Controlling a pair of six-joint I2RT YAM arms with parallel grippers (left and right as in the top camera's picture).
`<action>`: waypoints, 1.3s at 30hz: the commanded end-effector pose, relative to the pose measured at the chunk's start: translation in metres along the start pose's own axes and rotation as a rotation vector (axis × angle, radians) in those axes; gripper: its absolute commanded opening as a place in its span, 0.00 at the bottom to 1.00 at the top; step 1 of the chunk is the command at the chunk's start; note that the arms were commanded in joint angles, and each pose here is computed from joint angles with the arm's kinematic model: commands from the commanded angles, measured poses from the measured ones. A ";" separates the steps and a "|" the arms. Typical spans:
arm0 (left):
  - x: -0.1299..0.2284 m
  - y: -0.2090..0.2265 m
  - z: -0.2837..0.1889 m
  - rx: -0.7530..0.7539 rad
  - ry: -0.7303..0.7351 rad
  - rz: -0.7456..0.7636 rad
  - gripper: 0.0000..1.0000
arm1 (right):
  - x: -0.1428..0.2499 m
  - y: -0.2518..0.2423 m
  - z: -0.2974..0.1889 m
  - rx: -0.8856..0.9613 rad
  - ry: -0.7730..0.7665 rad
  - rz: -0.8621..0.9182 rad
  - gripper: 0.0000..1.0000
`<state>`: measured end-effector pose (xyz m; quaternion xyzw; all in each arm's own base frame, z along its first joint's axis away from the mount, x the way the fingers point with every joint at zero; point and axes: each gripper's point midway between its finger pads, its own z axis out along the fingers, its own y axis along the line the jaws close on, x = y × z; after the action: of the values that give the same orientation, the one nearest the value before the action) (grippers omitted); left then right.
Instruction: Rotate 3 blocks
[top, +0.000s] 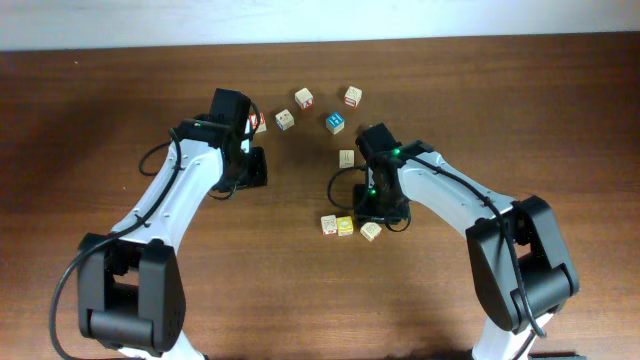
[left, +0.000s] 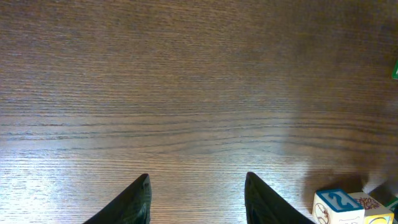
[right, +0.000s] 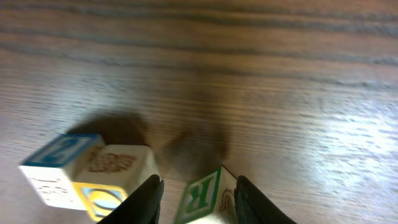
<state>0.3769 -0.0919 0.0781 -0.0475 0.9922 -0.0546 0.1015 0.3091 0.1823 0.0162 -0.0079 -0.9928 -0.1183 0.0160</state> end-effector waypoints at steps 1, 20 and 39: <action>0.001 0.000 -0.001 0.006 0.002 -0.012 0.46 | 0.000 0.003 0.002 -0.031 0.004 0.040 0.39; 0.001 0.000 -0.001 0.006 0.002 -0.012 0.44 | 0.051 -0.028 -0.004 -0.050 0.121 0.156 0.04; 0.009 -0.001 0.001 0.003 0.028 -0.007 0.35 | 0.016 0.015 0.011 -0.184 -0.019 0.096 0.07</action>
<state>0.3745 -0.0914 0.0774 -0.0495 0.9926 -0.0536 0.0966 0.2989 0.1876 0.0126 -0.0647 -0.9774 -0.2013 0.0039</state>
